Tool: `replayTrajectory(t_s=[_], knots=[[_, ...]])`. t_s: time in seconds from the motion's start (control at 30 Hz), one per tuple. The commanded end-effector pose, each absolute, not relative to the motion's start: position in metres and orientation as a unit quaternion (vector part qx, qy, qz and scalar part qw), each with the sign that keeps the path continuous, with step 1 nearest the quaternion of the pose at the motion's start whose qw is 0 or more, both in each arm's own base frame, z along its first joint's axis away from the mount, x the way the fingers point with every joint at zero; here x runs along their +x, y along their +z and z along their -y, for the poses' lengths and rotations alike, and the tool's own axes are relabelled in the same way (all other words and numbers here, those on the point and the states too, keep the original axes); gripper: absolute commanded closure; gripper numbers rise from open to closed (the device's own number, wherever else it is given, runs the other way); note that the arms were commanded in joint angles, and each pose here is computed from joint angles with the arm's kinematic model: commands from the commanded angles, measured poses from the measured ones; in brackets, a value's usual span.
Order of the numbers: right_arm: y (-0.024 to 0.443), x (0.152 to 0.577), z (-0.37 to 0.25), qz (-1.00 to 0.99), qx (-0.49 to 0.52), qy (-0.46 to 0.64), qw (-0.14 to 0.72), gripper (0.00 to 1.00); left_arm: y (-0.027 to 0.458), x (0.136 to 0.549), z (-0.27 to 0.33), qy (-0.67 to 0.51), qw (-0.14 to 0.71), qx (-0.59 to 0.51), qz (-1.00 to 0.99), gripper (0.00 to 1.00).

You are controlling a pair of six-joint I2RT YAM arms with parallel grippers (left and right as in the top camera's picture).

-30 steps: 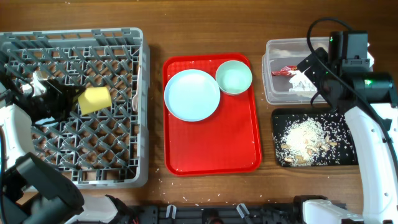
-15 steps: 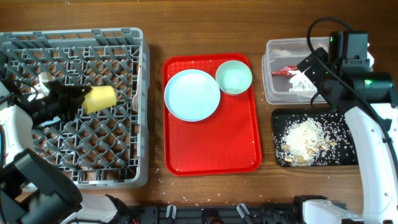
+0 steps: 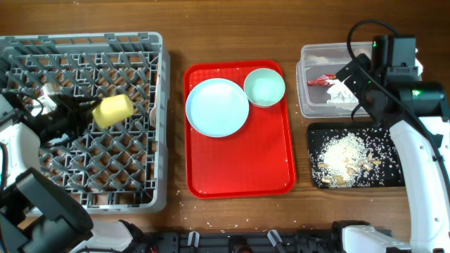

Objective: Sort waste into correct bins and load items into the dishwasher rack
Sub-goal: 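Lower the yellow cup into the rack and release it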

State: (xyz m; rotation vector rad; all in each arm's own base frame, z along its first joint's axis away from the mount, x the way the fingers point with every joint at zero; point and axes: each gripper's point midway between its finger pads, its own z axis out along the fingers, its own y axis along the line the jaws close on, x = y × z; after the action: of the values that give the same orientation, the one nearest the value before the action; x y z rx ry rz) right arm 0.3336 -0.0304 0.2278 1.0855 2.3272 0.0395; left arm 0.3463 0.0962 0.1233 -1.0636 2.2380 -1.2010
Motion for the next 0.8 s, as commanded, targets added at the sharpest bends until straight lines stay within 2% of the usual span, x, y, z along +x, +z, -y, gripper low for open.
replayTrajectory(t_s=[0.0,0.27,0.4,0.53,0.57,0.67,0.77], knots=[[0.236,0.334,0.034,-0.862,0.411,0.011,0.297,0.0,0.068,0.314,-0.122,-0.287,0.138,-0.436,-0.842,0.82],[0.236,0.334,0.034,-0.862,0.411,0.011,0.296,0.0,0.082,0.31,-0.128,-0.258,0.155,-0.437,-0.848,0.81],[0.236,0.334,0.034,-0.862,0.411,0.011,0.296,0.0,0.114,0.296,-0.152,-0.167,0.188,-0.463,-0.85,0.8],[0.236,0.334,0.034,-0.862,0.411,0.011,0.297,0.0,0.159,0.295,-0.147,-0.156,0.256,-0.439,-0.847,0.74],[0.236,0.334,0.034,-0.862,0.411,0.011,0.297,0.0,0.169,0.296,-0.137,-0.162,0.268,-0.425,-0.849,0.76],[0.236,0.334,0.034,-0.862,0.411,0.011,0.296,0.0,0.182,0.31,-0.093,-0.192,0.274,-0.361,-0.87,0.95],[0.236,0.334,0.034,-0.862,0.411,0.011,0.297,0.0,0.163,0.324,-0.072,-0.129,0.253,-0.328,-0.901,0.96]])
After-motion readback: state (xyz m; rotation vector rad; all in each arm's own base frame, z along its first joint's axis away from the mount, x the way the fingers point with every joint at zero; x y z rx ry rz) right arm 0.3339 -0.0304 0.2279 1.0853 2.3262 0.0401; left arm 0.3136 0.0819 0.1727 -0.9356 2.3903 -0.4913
